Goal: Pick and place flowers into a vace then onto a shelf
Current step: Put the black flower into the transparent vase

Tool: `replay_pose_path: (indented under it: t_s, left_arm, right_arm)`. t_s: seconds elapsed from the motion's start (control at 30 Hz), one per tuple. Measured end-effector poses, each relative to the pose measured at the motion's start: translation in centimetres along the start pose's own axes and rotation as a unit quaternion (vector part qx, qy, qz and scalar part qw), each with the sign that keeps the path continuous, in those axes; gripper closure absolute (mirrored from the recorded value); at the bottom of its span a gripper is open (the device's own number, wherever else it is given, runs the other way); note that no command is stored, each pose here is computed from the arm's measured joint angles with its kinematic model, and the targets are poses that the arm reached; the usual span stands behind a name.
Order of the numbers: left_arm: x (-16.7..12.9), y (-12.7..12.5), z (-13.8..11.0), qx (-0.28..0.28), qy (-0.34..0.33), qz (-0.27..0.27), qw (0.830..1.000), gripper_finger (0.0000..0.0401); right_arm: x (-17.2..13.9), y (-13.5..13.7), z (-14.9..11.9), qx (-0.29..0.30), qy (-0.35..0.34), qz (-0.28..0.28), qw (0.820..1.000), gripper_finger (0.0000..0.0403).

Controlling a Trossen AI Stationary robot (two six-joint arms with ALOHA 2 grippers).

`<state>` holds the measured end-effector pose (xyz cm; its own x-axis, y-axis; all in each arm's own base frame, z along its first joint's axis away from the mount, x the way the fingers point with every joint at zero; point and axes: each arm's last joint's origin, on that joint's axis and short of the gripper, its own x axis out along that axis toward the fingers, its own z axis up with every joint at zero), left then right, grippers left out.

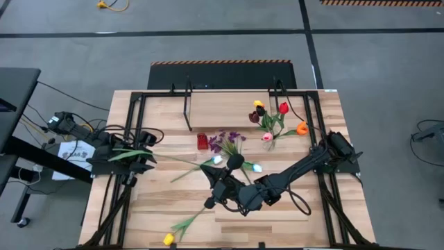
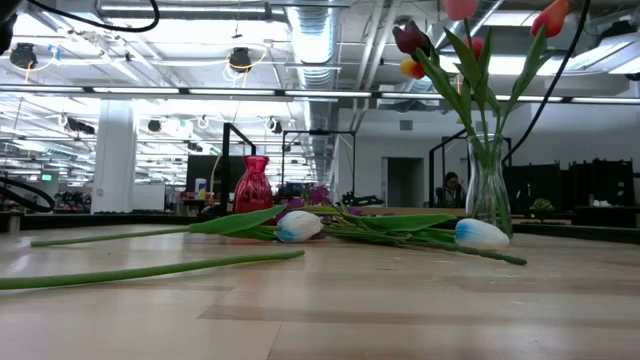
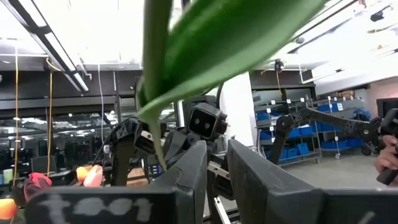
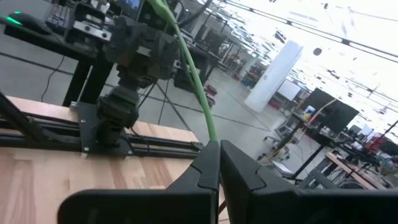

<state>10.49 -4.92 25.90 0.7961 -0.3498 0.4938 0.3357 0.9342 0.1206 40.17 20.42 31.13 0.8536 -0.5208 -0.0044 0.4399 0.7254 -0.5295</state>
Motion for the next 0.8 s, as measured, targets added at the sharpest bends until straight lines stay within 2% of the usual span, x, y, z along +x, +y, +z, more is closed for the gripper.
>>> replay_pose_path:
  t_s: [0.47, 0.8]
  left_arm:
    - [0.00, 0.15, 0.16, 0.012, -0.006, 0.023, 1.000, 0.0345]
    - [-0.02, 0.35, 0.09, 0.016, 0.003, 0.059, 0.998, 0.0345]
  right_arm:
    - [-0.55, 0.31, 0.16, 0.000, -0.004, 0.007, 1.000, 0.0403]
    - [-0.56, 0.32, 0.15, -0.001, -0.004, 0.007, 1.000, 0.0403]
